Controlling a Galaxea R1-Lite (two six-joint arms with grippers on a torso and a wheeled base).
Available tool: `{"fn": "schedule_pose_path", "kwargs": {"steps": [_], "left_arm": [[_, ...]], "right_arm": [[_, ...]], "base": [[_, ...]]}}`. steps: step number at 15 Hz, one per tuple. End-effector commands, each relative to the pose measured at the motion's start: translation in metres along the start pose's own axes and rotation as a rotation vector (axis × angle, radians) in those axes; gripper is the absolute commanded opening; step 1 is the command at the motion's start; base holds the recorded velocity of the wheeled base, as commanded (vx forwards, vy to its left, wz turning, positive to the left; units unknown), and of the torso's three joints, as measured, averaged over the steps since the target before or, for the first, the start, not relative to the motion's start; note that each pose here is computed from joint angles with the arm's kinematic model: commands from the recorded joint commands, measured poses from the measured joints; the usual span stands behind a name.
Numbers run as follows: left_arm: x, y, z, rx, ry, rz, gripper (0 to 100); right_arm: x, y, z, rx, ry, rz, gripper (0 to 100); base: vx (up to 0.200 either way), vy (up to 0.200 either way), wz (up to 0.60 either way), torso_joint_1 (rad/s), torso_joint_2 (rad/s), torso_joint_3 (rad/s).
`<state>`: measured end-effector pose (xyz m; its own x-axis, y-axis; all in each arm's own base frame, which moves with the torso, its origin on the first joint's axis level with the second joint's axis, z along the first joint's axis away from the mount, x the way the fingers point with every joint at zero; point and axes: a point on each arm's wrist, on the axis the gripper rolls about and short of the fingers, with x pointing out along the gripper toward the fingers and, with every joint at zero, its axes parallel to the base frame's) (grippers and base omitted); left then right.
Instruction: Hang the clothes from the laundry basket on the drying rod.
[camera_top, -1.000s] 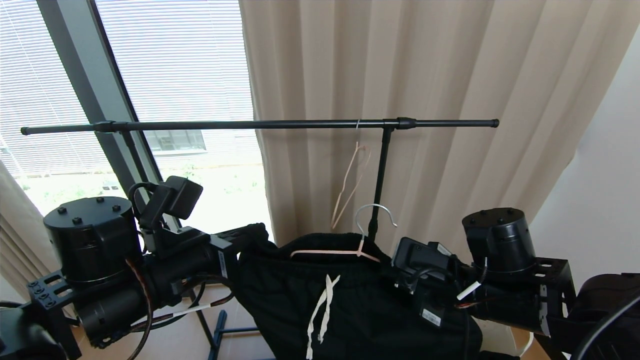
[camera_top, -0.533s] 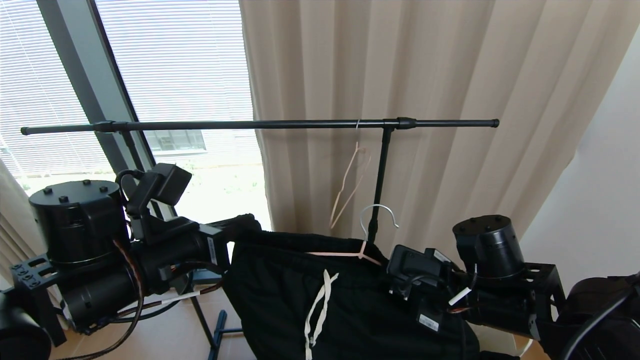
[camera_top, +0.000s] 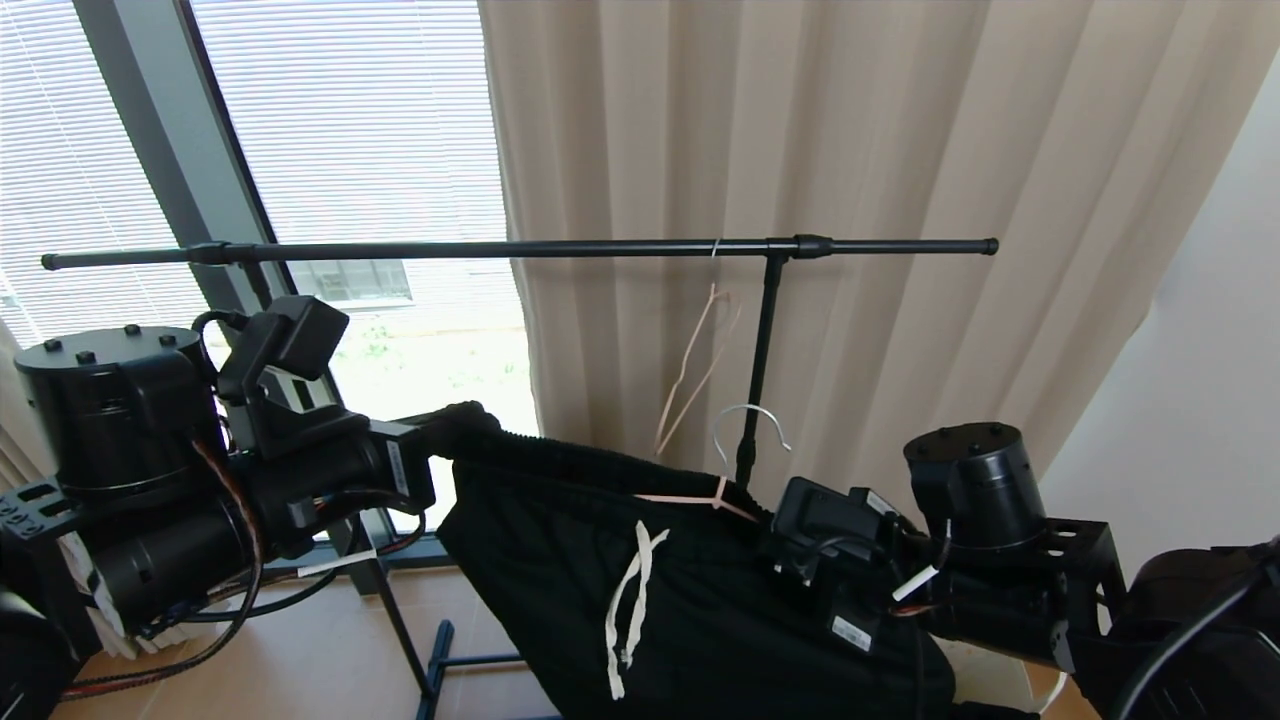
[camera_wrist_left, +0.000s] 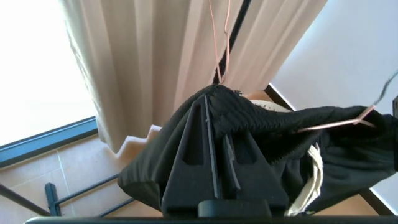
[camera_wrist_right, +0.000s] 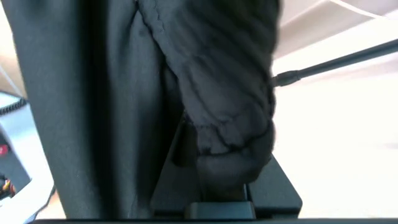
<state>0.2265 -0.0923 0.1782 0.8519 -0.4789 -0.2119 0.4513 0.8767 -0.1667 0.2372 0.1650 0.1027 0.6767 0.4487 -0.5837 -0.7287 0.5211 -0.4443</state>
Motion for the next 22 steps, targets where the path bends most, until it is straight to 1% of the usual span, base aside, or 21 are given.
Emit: {"fn": "schedule_pose_path", "kwargs": {"steps": [1, 2, 5, 6, 9, 10, 13, 14, 17, 19, 20, 21, 22], "left_arm": [[-0.001, -0.007, -0.007, 0.005, 0.025, -0.027, 0], [-0.001, -0.009, -0.007, 0.009, 0.027, -0.037, 0], [-0.001, -0.016, -0.014, 0.013, 0.055, -0.062, 0], [-0.002, -0.019, -0.016, 0.023, 0.060, -0.078, 0], [-0.005, -0.030, -0.031, 0.068, 0.114, -0.127, 0], [-0.005, -0.034, -0.033, 0.074, 0.120, -0.143, 0], [-0.005, -0.041, -0.038, 0.080, 0.140, -0.170, 0], [-0.005, -0.044, -0.042, 0.084, 0.157, -0.182, 0], [0.000, -0.049, -0.047, 0.088, 0.180, -0.194, 0], [0.003, -0.050, -0.048, 0.087, 0.180, -0.163, 0], [0.005, -0.050, -0.046, 0.075, 0.173, -0.157, 0], [0.006, -0.051, -0.045, 0.056, 0.170, -0.157, 0], [0.008, -0.059, -0.046, 0.007, 0.176, -0.171, 0]], "right_arm": [[0.001, -0.004, 0.007, 0.050, -0.037, -0.023, 0], [0.001, -0.006, 0.009, 0.084, -0.057, -0.038, 0], [0.000, -0.008, 0.014, 0.093, -0.093, -0.051, 0], [0.000, -0.008, 0.015, 0.106, -0.096, -0.052, 0], [0.001, -0.010, 0.020, 0.149, -0.122, -0.057, 0], [0.001, -0.008, 0.022, 0.163, -0.129, -0.052, 0], [0.000, -0.009, 0.027, 0.195, -0.149, -0.053, 0], [0.000, -0.009, 0.028, 0.207, -0.155, -0.049, 0], [-0.001, -0.006, 0.031, 0.214, -0.164, -0.040, 0], [-0.001, -0.004, 0.033, 0.213, -0.171, -0.034, 0], [-0.002, -0.003, 0.034, 0.220, -0.176, -0.030, 0], [-0.002, -0.003, 0.035, 0.227, -0.178, -0.028, 0], [-0.003, -0.002, 0.038, 0.236, -0.194, -0.027, 0]], "base": [[0.000, 0.000, 0.00, 0.000, 0.00, 0.000], [0.000, 0.000, 0.00, 0.000, 0.00, 0.000], [0.000, 0.000, 0.00, 0.000, 0.00, 0.000], [0.000, 0.000, 0.00, 0.000, 0.00, 0.000], [0.000, 0.000, 0.00, 0.000, 0.00, 0.000], [0.000, 0.000, 0.00, 0.000, 0.00, 0.000], [0.000, 0.000, 0.00, 0.000, 0.00, 0.000], [0.000, 0.000, 0.00, 0.000, 0.00, 0.000], [0.000, 0.000, 0.00, 0.000, 0.00, 0.000], [0.000, 0.000, 0.00, 0.000, 0.00, 0.000], [0.000, 0.000, 0.00, 0.000, 0.00, 0.000], [0.000, 0.000, 0.00, 0.000, 0.00, 0.000], [0.000, 0.000, 0.00, 0.000, 0.00, 0.000]]}}
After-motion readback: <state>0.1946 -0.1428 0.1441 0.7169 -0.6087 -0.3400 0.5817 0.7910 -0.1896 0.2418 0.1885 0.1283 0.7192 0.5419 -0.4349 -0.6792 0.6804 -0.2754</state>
